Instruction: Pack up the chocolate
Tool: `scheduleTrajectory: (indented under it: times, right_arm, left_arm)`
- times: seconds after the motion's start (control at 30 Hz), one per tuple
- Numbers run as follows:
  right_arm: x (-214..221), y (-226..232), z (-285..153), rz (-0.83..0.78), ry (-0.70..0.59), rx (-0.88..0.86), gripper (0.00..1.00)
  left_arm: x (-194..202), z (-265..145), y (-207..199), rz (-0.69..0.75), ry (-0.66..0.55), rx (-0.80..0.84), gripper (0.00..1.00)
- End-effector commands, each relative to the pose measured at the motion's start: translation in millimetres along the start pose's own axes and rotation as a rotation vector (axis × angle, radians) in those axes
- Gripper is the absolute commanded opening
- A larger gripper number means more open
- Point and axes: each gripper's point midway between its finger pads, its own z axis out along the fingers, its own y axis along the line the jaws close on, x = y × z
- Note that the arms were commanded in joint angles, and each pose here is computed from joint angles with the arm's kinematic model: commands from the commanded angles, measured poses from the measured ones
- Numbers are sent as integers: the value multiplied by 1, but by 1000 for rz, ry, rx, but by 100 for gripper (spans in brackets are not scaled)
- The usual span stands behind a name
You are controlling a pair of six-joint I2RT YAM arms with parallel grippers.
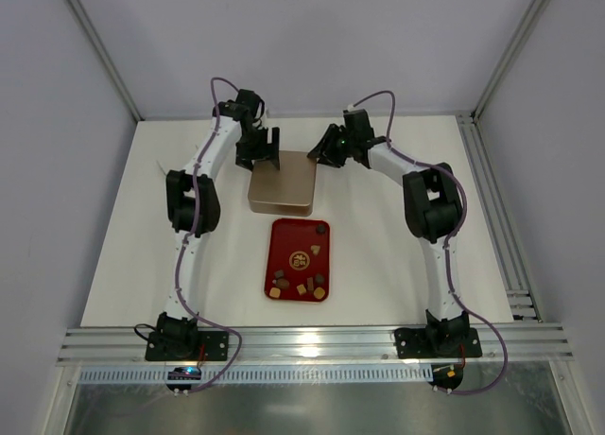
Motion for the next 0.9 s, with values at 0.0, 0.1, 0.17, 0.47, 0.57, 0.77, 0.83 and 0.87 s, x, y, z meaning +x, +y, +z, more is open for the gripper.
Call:
scheduleTrajectory:
  times: [0.0, 0.1, 0.17, 0.47, 0.57, 0.77, 0.83, 0.87]
  right_arm:
    - [76, -44, 7, 13, 183, 162, 42]
    - [84, -47, 6, 15, 199, 170, 41]
    - [87, -48, 5, 18, 205, 173, 41]
    - [90, -44, 17, 66, 259, 180, 35]
    - [91, -38, 17, 66, 265, 170, 34]
    - [107, -31, 9, 64, 270, 137, 34]
    - [106, -29, 7, 57, 266, 134, 34]
    - [106, -29, 6, 54, 266, 135, 34]
  left_arm:
    - [96, 71, 59, 64, 367, -264, 81]
    - [93, 71, 59, 65, 360, -263, 83]
    - [92, 72, 59, 66, 358, -269, 84]
    - [86, 74, 56, 60, 340, -265, 86]
    - [84, 76, 55, 61, 335, -259, 85]
    - [67, 75, 46, 61, 281, -222, 84]
    - [62, 74, 44, 61, 267, -216, 84]
    - [59, 72, 41, 61, 253, -213, 85]
